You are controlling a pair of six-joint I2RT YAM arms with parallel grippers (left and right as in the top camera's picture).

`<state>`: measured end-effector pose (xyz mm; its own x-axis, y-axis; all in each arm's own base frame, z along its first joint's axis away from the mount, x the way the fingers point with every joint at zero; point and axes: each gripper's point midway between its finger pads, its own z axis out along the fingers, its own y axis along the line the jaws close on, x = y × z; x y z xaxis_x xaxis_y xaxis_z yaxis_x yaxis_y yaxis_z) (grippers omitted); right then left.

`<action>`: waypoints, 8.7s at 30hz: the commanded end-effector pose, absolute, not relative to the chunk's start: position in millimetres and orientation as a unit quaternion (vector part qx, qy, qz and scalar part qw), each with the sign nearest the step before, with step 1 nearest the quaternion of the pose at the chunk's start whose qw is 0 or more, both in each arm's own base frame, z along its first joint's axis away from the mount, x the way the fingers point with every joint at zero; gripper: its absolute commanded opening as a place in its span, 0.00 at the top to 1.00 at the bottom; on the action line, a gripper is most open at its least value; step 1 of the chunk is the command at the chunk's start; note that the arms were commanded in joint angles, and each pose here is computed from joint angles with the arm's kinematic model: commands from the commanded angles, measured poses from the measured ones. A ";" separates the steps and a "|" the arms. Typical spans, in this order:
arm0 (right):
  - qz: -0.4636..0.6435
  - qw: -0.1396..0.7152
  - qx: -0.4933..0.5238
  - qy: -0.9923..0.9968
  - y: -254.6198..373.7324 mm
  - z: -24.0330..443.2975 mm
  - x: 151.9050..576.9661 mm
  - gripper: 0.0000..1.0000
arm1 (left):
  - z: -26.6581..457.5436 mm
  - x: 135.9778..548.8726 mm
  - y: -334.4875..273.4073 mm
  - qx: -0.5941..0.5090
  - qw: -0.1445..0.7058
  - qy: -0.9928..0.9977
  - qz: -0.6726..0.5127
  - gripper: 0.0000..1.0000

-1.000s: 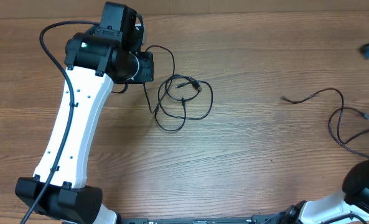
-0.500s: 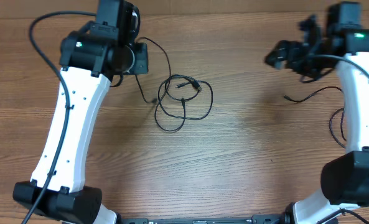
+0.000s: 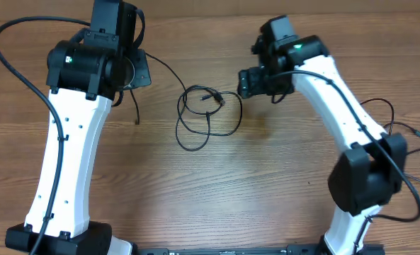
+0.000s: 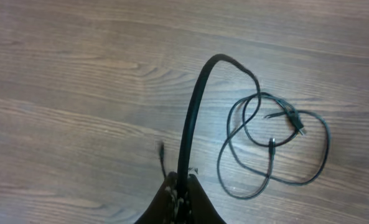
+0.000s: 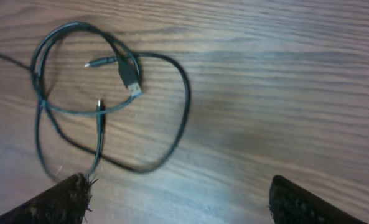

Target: Untangle cables

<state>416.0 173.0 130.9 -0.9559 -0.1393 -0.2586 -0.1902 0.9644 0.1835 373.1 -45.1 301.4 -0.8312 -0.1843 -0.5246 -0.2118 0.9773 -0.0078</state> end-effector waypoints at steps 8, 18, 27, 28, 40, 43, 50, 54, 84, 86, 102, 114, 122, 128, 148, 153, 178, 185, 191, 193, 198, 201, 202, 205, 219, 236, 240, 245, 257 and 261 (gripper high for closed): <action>0.098 0.105 -0.014 0.989 210.1 88.0 421.3 0.12 | 303.8 375.2 -41.2 -0.120 0.276 0.953 0.031 0.96; 0.034 0.087 0.037 0.995 195.9 59.4 417.7 0.18 | 303.4 374.6 -41.3 -0.120 0.275 0.954 0.031 0.96; 0.013 0.044 0.054 0.997 186.8 22.2 398.6 0.28 | 303.2 374.3 -41.2 -0.120 0.274 0.954 0.031 0.96; 0.011 0.041 0.061 0.997 185.8 18.9 396.4 0.29 | 303.2 374.2 -41.2 -0.120 0.274 0.954 0.032 0.96; -0.018 0.025 0.102 0.994 171.0 -1.7 380.2 0.64 | 303.3 374.4 -41.3 -0.120 0.274 0.954 0.031 0.96; -0.058 0.032 0.114 0.991 154.0 -0.3 380.2 0.87 | 303.2 374.3 -41.2 -0.120 0.274 0.954 0.032 0.96; -0.147 0.051 0.169 0.973 92.7 28.6 389.0 0.96 | 303.4 372.7 -34.5 -0.109 0.273 0.954 0.055 0.96; -0.180 0.094 0.214 0.956 43.4 81.8 404.8 0.96 | 306.8 372.9 -19.7 -0.120 0.281 0.947 0.093 0.96; 0.145 0.289 0.120 0.939 -6.2 288.4 415.2 0.55 | 299.1 375.0 -17.4 -0.177 0.255 0.951 -0.014 0.96; 0.181 0.280 0.076 0.940 16.0 286.6 416.0 0.44 | 298.3 374.2 -32.6 -0.128 0.247 0.960 -0.044 0.96; 0.106 0.129 0.106 0.980 87.7 166.7 415.5 0.35 | 294.2 369.4 -54.7 -0.095 0.229 0.966 -0.072 0.43; 0.076 0.072 0.191 0.976 135.7 95.3 407.7 0.34 | 288.3 370.5 -64.9 -0.059 0.222 0.971 -0.067 0.43; 0.030 0.054 0.229 0.972 145.6 51.3 399.7 0.34 | 287.8 369.5 -64.7 -0.048 0.220 0.972 -0.064 0.43; 0.012 0.048 0.289 0.956 139.9 33.7 396.3 0.34 | 287.1 368.2 -64.5 -0.048 0.217 0.973 -0.064 0.43; 0.004 0.045 0.285 0.958 130.8 11.8 385.5 0.96 | 286.4 366.7 -64.2 -0.048 0.214 0.974 -0.063 0.43; 0.030 0.099 0.223 0.969 124.1 73.6 414.7 0.96 | 286.7 367.4 -64.4 -0.049 0.216 0.973 -0.063 0.43; 0.056 0.362 0.022 0.930 99.3 345.5 410.3 0.86 | 287.0 373.0 -73.8 -0.042 0.219 0.971 -0.088 0.39; 0.030 0.305 0.031 0.951 91.8 315.1 403.8 0.62 | 286.8 373.3 -73.3 -0.037 0.220 0.971 -0.086 0.37; 0.010 0.205 0.040 0.978 94.4 255.7 404.4 0.55 | 286.7 373.3 -73.1 -0.037 0.220 0.971 -0.085 0.37; 0.014 0.173 0.036 0.984 99.6 233.5 405.0 0.54 | 286.7 373.2 -73.1 -0.037 0.220 0.971 -0.085 0.37; 0.015 0.122 0.050 0.991 106.0 185.2 409.3 0.50 | 286.4 372.7 -73.0 -0.037 0.218 0.971 -0.085 0.37; 0.019 0.109 0.058 0.992 108.9 159.2 413.1 0.41 | 286.1 372.0 -72.8 -0.038 0.217 0.972 -0.084 0.37; 0.023 0.106 0.058 0.992 110.8 152.1 413.7 0.39 | 286.1 372.0 -72.9 -0.038 0.217 0.972 -0.084 0.37; 0.029 0.097 0.057 0.993 114.1 129.0 415.0 0.37 | 286.0 371.8 -72.8 -0.038 0.216 0.972 -0.084 0.38; 0.014 0.165 0.106 0.980 104.0 54.1 439.7 0.32 | 285.0 369.8 -72.6 -0.038 0.212 0.973 -0.084 0.38; 0.136 0.192 0.106 0.966 140.3 55.3 451.9 0.96 | 282.8 365.3 -71.7 -0.039 0.202 0.975 -0.081 0.38; 0.139 0.239 0.059 0.959 130.9 109.2 458.6 0.96 | 282.8 365.6 -71.1 -0.039 0.203 0.975 -0.080 0.38; 0.203 0.324 -0.039 0.923 138.2 229.4 452.4 0.96 | 283.5 367.4 -70.1 -0.039 0.207 0.975 -0.077 0.38; 0.108 0.455 0.009 0.884 79.7 344.5 427.3 0.96 | 284.1 368.7 -70.4 -0.039 0.210 0.974 -0.077 0.38; -0.055 0.453 0.161 0.875 3.3 336.4 419.2 0.96 | 284.0 368.5 -70.4 -0.039 0.209 0.974 -0.077 0.38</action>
<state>415.3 71.2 345.9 -0.6027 0.1418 -0.7852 -0.0302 0.9793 0.2000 366.1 -69.9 283.1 -0.9092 -0.1330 -0.3944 -0.0661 0.9817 -0.1788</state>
